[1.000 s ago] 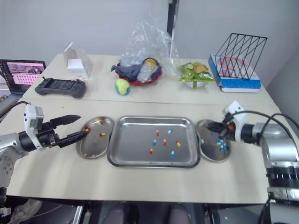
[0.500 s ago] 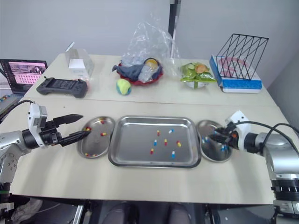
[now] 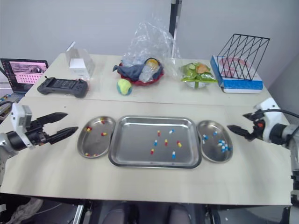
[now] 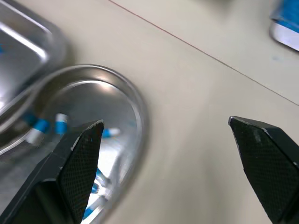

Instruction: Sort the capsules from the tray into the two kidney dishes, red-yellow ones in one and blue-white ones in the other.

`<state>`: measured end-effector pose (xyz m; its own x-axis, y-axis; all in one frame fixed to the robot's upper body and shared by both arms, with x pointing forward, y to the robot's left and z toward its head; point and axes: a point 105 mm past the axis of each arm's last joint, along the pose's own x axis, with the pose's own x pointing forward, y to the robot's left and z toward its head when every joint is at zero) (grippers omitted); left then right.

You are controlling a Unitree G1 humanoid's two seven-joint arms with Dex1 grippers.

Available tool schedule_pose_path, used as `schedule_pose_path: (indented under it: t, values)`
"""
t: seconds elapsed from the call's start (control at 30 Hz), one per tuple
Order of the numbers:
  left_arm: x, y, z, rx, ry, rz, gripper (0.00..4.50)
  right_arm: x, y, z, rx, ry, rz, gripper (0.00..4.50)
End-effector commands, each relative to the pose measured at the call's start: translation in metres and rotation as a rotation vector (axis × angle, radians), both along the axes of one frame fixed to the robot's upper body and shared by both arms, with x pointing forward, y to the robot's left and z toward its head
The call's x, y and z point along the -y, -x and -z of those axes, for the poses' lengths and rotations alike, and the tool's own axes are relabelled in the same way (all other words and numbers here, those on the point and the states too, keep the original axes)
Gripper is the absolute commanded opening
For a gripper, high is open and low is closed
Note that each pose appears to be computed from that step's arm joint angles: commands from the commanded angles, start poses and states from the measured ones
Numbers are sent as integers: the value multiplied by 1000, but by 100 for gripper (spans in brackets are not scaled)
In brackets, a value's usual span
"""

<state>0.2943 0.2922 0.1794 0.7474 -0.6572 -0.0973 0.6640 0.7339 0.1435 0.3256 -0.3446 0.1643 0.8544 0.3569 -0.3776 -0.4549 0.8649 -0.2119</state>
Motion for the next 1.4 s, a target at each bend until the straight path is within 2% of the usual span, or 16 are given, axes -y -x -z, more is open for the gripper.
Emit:
schedule_pose_path:
  t: [0.03, 0.27, 0.87, 1.13, 1.33, 1.4]
  values:
    - [-19, 0, -14, 59, 1, -62, 450, 23, 5, -9, 66, -1, 77, 448]
    - [-28, -4, -7, 75, 28, -113, 450, 59, 9, -3, 122, 1, 259, 448]
    - [-17, -8, -8, 83, 33, -77, 450, 46, 11, -11, 140, -43, 199, 448]
    - [-3, -2, -10, 82, 62, -39, 450, 14, 19, -12, 89, -113, 39, 448]
    - [26, 8, -16, 46, 116, 43, 450, -13, 30, -24, 66, -132, -119, 448]
    - [59, 17, -9, 1, 48, 165, 450, -35, 41, -26, 49, -127, -253, 448]
